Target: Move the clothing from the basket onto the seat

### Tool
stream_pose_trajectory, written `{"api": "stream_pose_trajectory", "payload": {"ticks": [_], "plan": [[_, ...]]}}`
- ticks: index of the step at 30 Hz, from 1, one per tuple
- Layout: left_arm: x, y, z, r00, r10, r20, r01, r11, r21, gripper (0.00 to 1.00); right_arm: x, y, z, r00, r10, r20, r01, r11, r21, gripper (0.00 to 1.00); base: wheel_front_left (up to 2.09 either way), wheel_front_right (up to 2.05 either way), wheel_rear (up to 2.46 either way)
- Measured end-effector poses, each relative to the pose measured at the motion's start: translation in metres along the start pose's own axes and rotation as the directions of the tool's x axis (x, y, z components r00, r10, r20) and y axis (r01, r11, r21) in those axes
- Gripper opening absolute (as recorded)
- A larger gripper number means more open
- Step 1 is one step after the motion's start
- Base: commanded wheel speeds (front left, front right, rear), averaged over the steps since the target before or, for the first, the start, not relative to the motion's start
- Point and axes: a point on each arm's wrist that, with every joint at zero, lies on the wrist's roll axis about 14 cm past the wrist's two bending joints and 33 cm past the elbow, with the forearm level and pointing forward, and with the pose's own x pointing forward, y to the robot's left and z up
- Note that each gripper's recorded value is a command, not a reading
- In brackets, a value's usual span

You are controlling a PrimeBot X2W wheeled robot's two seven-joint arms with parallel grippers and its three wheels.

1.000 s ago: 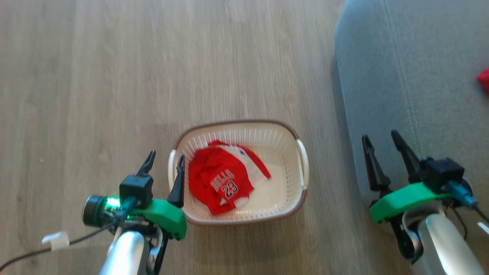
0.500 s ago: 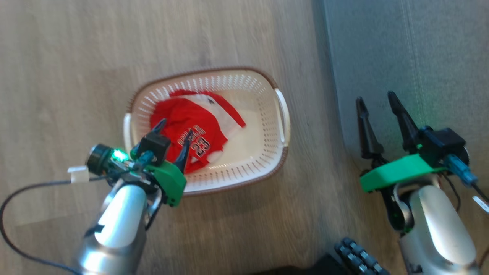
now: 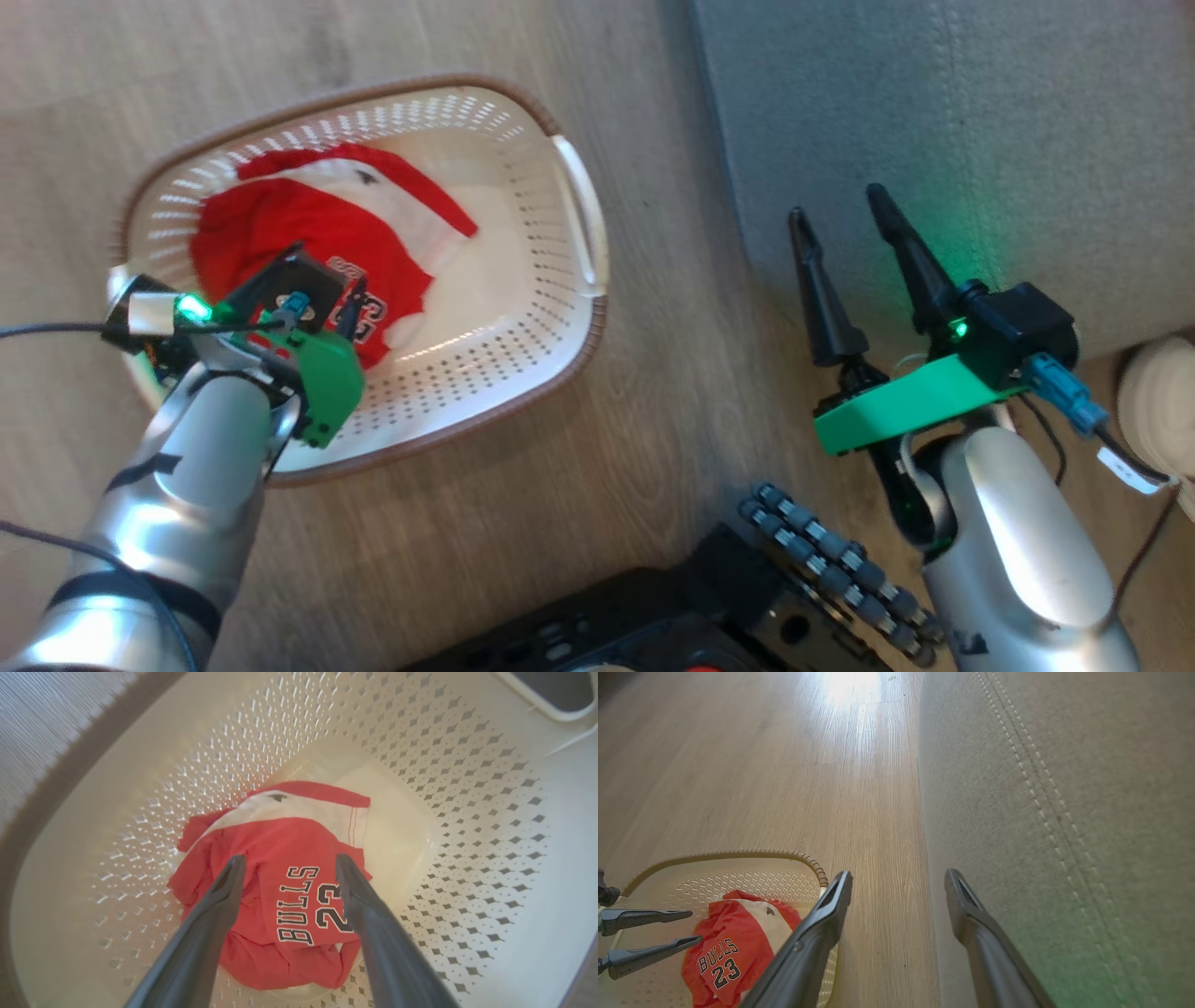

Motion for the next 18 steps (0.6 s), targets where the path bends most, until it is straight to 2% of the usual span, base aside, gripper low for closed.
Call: {"api": "stream_pose_trajectory", "payload": {"ticks": [3,9,18], "plan": [[0.008,-0.007,-0.012,0.999,-0.030,-0.038,0.030,1.000,0.007,1.00,-0.002,-0.001,-0.004,1.000,-0.006,-0.011,0.006,1.000,0.009,1.00,0.00,0.00,0.00],[0.030,-0.018,-0.037,0.987,-0.075,-0.144,0.069,0.996,-0.049,1.00,-0.004,-0.009,-0.011,0.999,-0.036,-0.032,0.037,0.999,0.032,1.00,0.00,0.00,0.00],[0.048,-0.003,-0.049,0.970,-0.016,-0.244,0.011,1.000,-0.020,1.00,-0.001,-0.008,-0.023,0.998,-0.034,-0.060,0.036,0.999,0.039,1.00,0.00,0.00,0.00]]}}
